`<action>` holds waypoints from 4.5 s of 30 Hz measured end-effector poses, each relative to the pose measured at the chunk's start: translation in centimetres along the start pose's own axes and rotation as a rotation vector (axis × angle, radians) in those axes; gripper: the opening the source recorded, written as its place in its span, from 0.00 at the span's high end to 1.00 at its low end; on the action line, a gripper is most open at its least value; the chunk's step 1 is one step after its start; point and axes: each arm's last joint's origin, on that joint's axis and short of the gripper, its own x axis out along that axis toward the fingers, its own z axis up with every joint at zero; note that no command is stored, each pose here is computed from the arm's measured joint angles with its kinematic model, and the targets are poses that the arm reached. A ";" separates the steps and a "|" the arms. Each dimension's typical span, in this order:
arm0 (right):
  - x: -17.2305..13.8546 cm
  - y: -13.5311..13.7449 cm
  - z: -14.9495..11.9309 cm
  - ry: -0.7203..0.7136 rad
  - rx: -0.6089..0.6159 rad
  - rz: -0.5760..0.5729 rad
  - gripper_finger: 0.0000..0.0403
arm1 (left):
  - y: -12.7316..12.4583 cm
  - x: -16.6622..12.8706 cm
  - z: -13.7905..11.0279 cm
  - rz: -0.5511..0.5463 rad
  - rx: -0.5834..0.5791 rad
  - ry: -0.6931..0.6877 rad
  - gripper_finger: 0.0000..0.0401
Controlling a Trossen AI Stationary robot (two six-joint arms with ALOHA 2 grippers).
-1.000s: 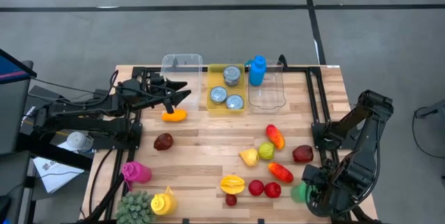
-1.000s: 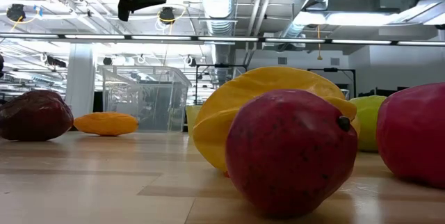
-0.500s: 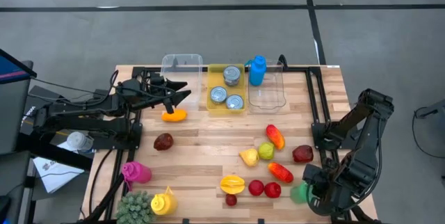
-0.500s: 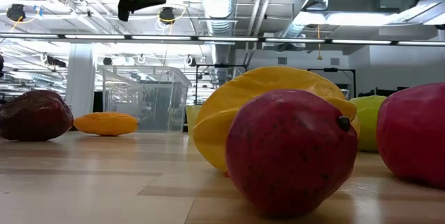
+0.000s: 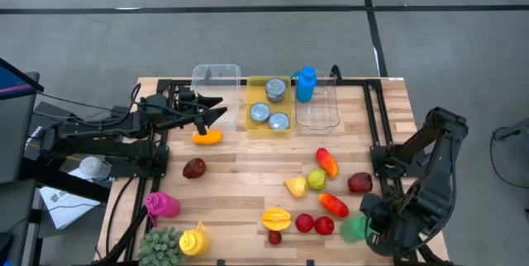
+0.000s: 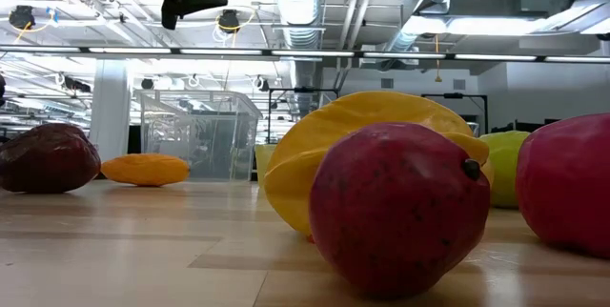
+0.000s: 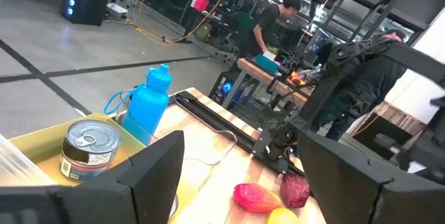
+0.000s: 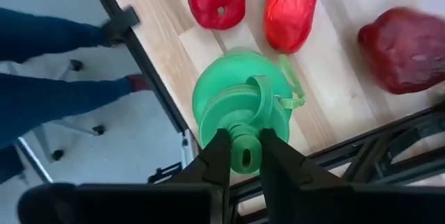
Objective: Pick & Place Food Item
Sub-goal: Put the green tumbler into the transparent bin, then put the pink tumbler into the transparent bin
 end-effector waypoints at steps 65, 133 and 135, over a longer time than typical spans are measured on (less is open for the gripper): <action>-2.7 -35.5 30.1 -0.090 0.250 -0.325 0.89 | 0.0 0.0 0.0 0.004 0.000 -0.002 0.32; -13.3 -32.5 25.1 -0.564 0.168 -0.433 0.45 | -7.8 -4.7 4.5 -0.073 0.243 0.813 0.32; -13.9 -31.8 24.4 -0.596 0.175 -0.428 0.45 | -9.2 -5.2 4.4 -0.089 0.247 0.907 0.32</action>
